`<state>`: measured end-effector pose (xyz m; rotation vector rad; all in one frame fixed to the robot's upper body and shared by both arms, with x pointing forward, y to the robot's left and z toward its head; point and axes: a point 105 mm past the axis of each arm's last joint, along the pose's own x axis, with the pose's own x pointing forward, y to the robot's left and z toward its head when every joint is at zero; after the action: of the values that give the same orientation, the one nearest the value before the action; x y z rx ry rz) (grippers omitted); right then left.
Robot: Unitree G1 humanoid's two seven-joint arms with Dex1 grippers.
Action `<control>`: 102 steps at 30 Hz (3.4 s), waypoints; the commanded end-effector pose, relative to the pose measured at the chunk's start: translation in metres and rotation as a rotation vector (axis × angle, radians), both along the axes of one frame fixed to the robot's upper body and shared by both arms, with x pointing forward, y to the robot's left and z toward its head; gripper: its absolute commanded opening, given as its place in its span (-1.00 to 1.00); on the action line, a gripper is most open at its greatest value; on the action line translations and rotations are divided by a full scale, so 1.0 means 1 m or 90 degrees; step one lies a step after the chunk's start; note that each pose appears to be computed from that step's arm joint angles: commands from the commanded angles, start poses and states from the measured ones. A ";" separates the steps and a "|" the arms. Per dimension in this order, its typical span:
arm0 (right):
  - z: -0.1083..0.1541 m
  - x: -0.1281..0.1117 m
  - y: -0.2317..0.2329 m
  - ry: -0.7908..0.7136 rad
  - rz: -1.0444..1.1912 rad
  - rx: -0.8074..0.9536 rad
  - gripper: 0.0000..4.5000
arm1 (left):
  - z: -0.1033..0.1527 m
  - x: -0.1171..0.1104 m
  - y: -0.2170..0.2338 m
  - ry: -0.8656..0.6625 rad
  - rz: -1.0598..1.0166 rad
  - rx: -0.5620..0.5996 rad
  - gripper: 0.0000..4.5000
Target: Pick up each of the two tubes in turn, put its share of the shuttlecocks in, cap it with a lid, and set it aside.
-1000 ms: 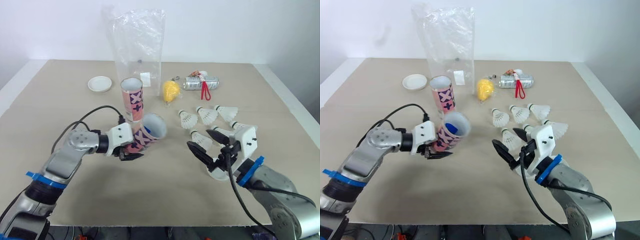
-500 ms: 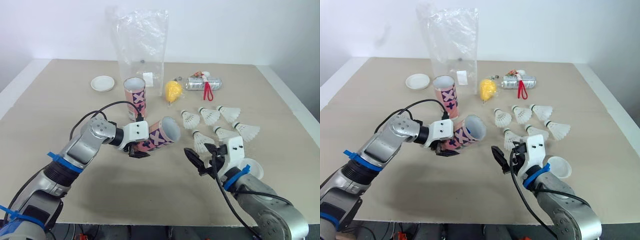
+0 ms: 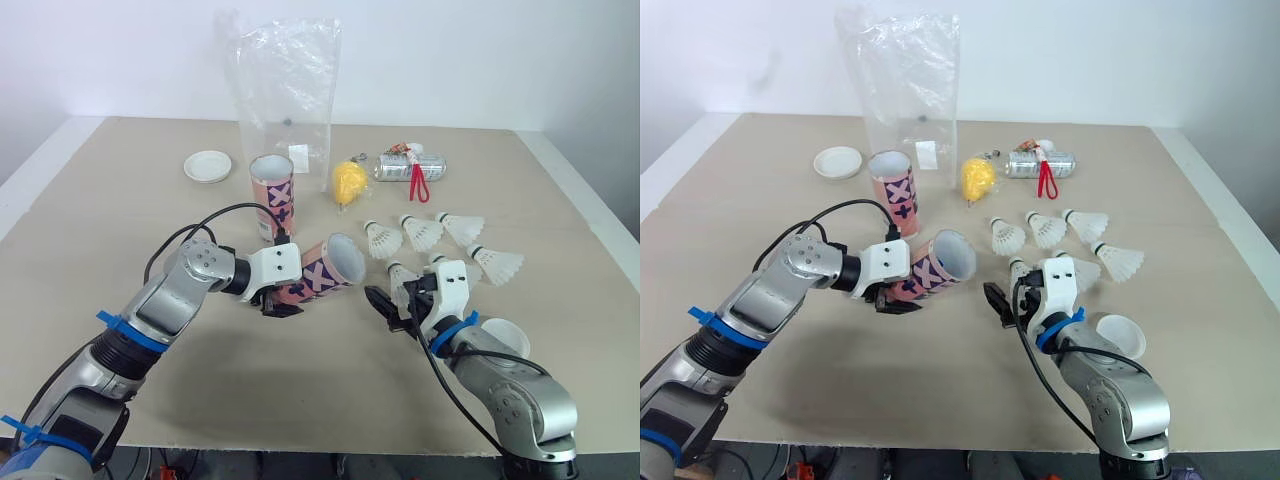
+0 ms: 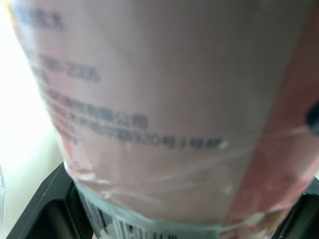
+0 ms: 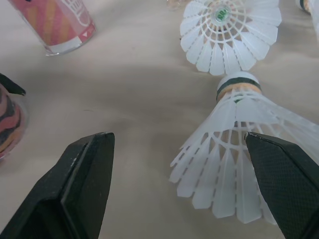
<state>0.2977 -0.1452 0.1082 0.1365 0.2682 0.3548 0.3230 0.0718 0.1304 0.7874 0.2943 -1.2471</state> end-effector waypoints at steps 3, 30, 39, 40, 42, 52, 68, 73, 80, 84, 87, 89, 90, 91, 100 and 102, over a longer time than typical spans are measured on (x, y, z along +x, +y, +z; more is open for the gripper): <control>0.008 0.008 -0.002 -0.029 -0.028 -0.018 0.02 | 0.000 -0.002 -0.003 -0.014 -0.002 -0.004 0.65; 0.103 -0.035 -0.001 -0.298 0.296 -0.362 -0.97 | 0.000 0.005 -0.003 0.007 0.018 -0.030 0.65; 0.137 -0.039 0.019 -0.456 0.532 -0.574 -0.97 | -0.001 0.002 -0.007 0.062 -0.001 -0.033 0.65; 0.136 -0.038 0.022 -0.461 0.541 -0.577 -0.97 | -0.001 0.002 -0.008 0.062 -0.001 -0.032 0.65; 0.135 -0.037 0.030 -0.471 0.566 -0.588 -0.97 | 0.001 0.001 -0.008 0.062 -0.002 -0.032 0.65; 0.124 -0.026 0.040 -0.477 0.619 -0.659 -0.97 | 0.000 -0.002 -0.011 0.064 0.000 -0.034 0.65; 0.156 -0.013 0.008 -0.391 0.344 -0.276 0.98 | 0.000 0.004 -0.009 0.056 0.029 -0.049 0.65; 0.106 0.003 -0.013 -0.283 0.102 -0.136 0.98 | 0.001 0.005 -0.005 0.052 0.035 -0.050 0.65; 0.068 0.023 -0.003 -0.223 -0.045 -0.143 0.98 | 0.002 0.003 0.001 0.051 0.041 -0.040 0.65; 0.058 0.032 0.008 -0.210 -0.066 -0.138 0.98 | 0.003 0.002 0.005 0.052 0.048 -0.042 0.65; 0.054 0.042 0.016 -0.200 -0.081 -0.129 0.98 | 0.005 0.001 0.009 0.056 0.058 -0.047 0.65; 0.051 0.050 0.017 -0.193 -0.098 -0.125 0.98 | 0.004 0.002 0.015 0.056 0.067 -0.040 0.65; 0.050 0.053 0.017 -0.191 -0.106 -0.121 0.98 | 0.003 0.003 0.018 0.054 0.071 -0.035 0.65; 0.050 0.055 0.017 -0.192 -0.111 -0.119 0.98 | 0.003 0.004 0.020 0.051 0.074 -0.030 0.65; 0.046 0.070 0.030 -0.163 -0.151 -0.051 0.98 | 0.005 0.008 0.024 0.040 0.084 -0.021 0.65; 0.046 0.072 0.034 -0.155 -0.154 -0.037 0.98 | 0.005 0.007 0.024 0.039 0.083 -0.020 0.65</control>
<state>0.3676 -0.1131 0.1358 0.0468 0.0835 0.1271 0.3255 0.0888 0.1289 0.6690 0.3827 -1.1928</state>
